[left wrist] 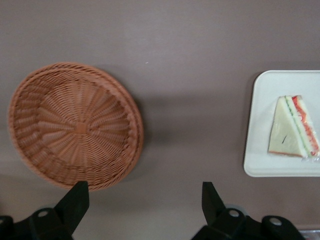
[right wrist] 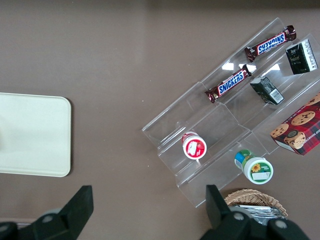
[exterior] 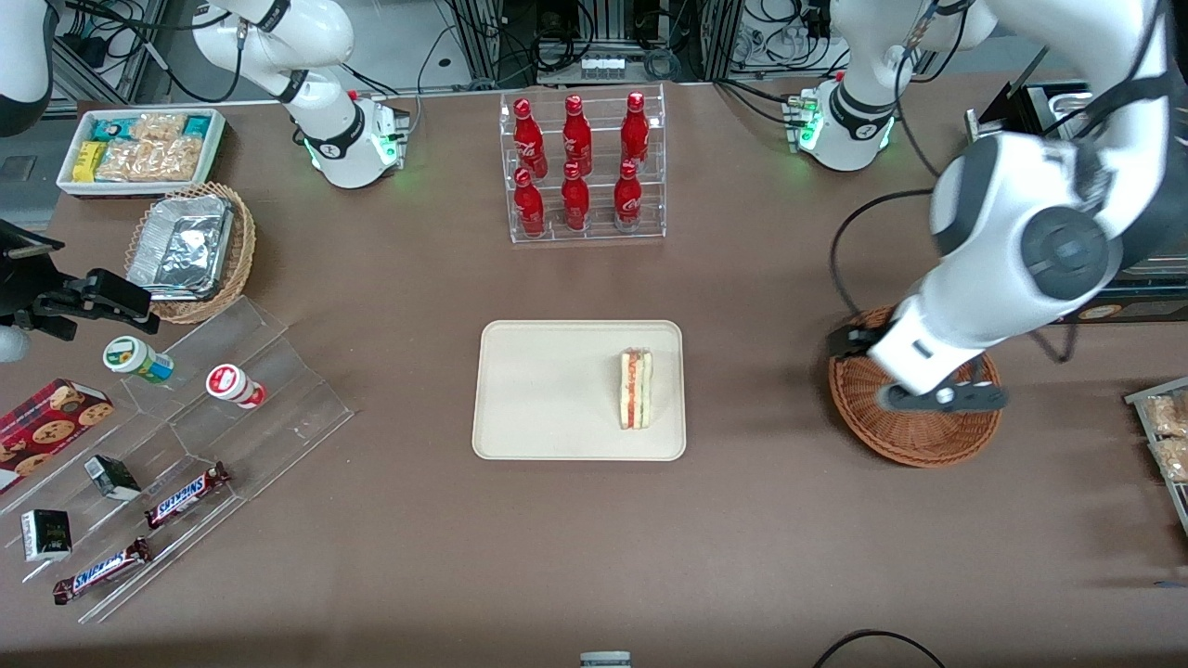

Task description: Place sandwich from basket to tray

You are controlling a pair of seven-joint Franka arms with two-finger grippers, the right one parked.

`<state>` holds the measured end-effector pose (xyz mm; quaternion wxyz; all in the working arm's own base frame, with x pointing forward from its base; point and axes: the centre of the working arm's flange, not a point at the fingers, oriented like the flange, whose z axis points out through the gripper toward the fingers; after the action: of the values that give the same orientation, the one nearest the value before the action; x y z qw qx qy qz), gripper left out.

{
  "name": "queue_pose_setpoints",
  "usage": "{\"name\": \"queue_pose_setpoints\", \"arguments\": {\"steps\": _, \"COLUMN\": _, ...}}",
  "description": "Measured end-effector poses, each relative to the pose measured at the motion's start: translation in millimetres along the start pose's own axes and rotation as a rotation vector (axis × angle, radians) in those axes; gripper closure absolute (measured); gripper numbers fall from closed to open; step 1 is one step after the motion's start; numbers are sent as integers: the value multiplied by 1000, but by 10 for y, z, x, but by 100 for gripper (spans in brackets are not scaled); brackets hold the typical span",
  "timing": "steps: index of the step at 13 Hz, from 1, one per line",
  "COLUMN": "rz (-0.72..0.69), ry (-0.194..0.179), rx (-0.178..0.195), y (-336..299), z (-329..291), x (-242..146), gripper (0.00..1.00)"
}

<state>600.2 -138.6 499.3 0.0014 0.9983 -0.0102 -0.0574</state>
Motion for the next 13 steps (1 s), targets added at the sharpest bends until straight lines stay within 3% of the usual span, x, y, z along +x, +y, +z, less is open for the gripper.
{"name": "queue_pose_setpoints", "arguments": {"steps": 5, "rz": 27, "ry": 15, "rx": -11, "y": -459, "z": -561, "x": -392, "gripper": 0}}
{"name": "queue_pose_setpoints", "arguments": {"steps": 10, "rz": 23, "ry": 93, "rx": -24, "y": -957, "z": -1221, "x": -847, "gripper": 0}}
{"name": "queue_pose_setpoints", "arguments": {"steps": 13, "rz": 33, "ry": 93, "rx": 0, "y": -1135, "z": -1232, "x": -857, "gripper": 0}}
